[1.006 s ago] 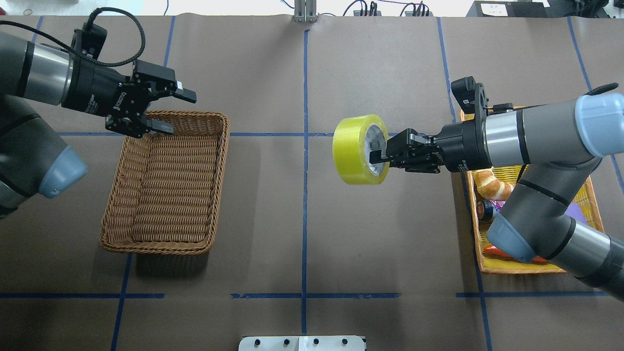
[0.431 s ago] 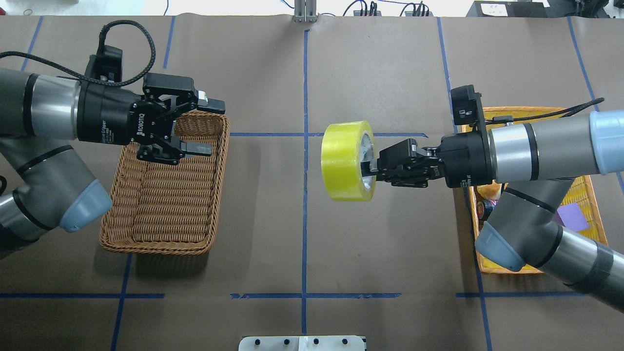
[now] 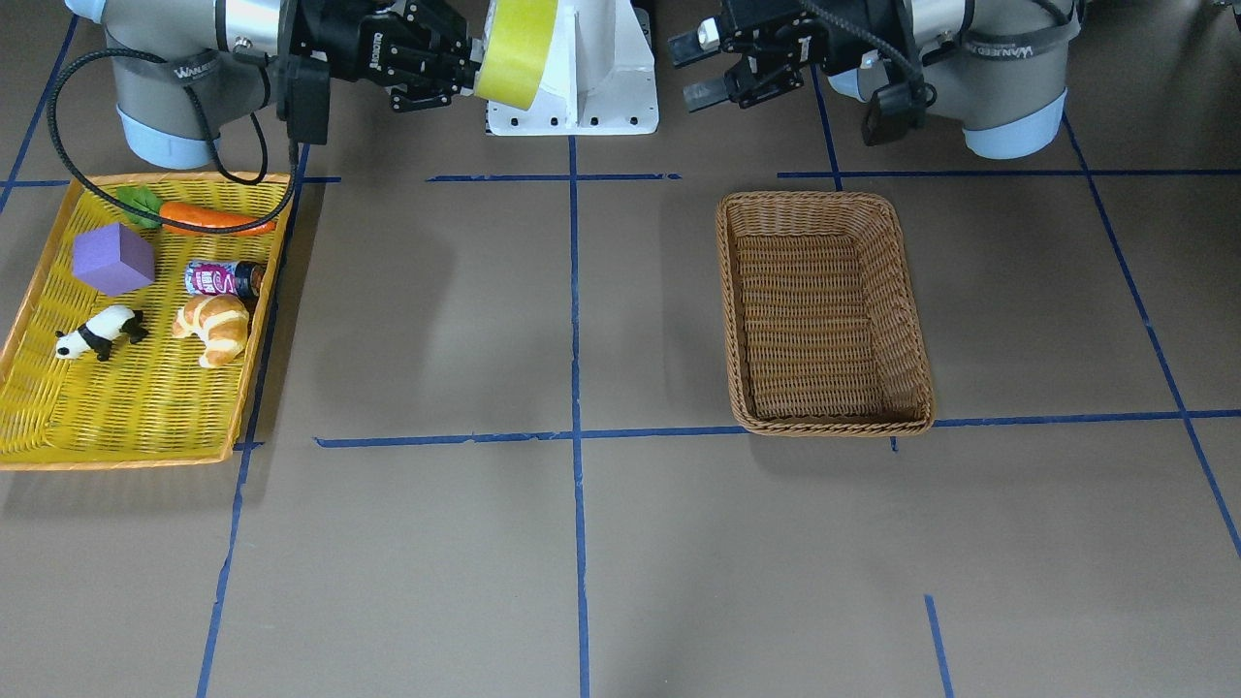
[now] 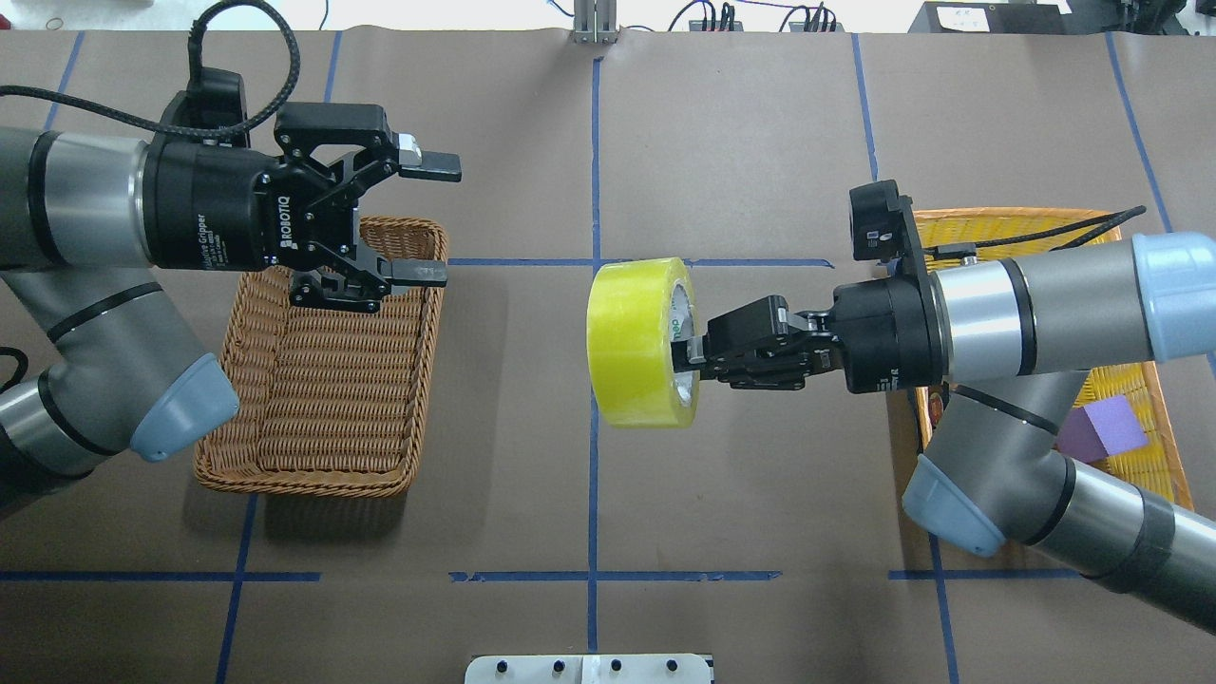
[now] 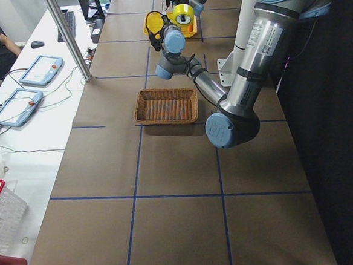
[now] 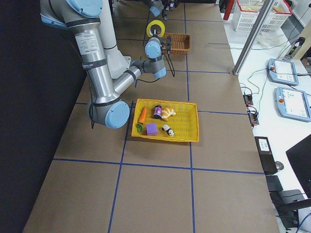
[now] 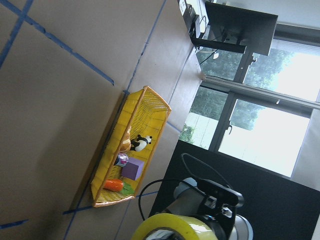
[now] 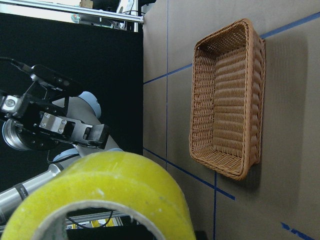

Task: Move tape to another basket

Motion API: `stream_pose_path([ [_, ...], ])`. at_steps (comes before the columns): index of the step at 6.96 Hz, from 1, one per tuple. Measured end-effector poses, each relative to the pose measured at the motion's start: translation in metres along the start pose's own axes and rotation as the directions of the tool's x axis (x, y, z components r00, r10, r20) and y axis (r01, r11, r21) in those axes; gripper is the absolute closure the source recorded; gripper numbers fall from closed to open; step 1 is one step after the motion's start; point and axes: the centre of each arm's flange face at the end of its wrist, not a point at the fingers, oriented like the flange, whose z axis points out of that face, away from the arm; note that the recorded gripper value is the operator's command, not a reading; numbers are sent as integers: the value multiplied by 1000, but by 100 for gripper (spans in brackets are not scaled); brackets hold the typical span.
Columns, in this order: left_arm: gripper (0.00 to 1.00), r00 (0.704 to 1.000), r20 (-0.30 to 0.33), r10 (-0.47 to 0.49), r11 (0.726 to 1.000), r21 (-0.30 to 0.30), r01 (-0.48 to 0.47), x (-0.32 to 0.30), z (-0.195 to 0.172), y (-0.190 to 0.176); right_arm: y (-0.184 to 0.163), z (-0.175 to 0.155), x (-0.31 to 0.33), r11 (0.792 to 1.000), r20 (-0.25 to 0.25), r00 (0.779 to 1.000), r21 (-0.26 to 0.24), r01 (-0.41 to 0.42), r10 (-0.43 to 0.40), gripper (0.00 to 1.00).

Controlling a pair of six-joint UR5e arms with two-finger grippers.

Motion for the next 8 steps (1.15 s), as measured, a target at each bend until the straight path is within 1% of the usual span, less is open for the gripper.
stream_pose_path([
  [2,0,999,-48,-23,999,-30,22,-5,13,20,19,18,4,1000,52,999,8,-11,10,100],
  [3,0,998,-56,-31,999,-44,29,-9,18,27,24,22,4,1000,69,998,14,-12,11,100],
  [6,0,997,-56,-49,995,-89,44,-17,33,45,27,29,5,1000,84,996,20,-14,12,100],
  [8,0,994,-79,-77,992,-105,68,-25,51,61,38,42,6,999,99,995,18,-28,26,100],
])
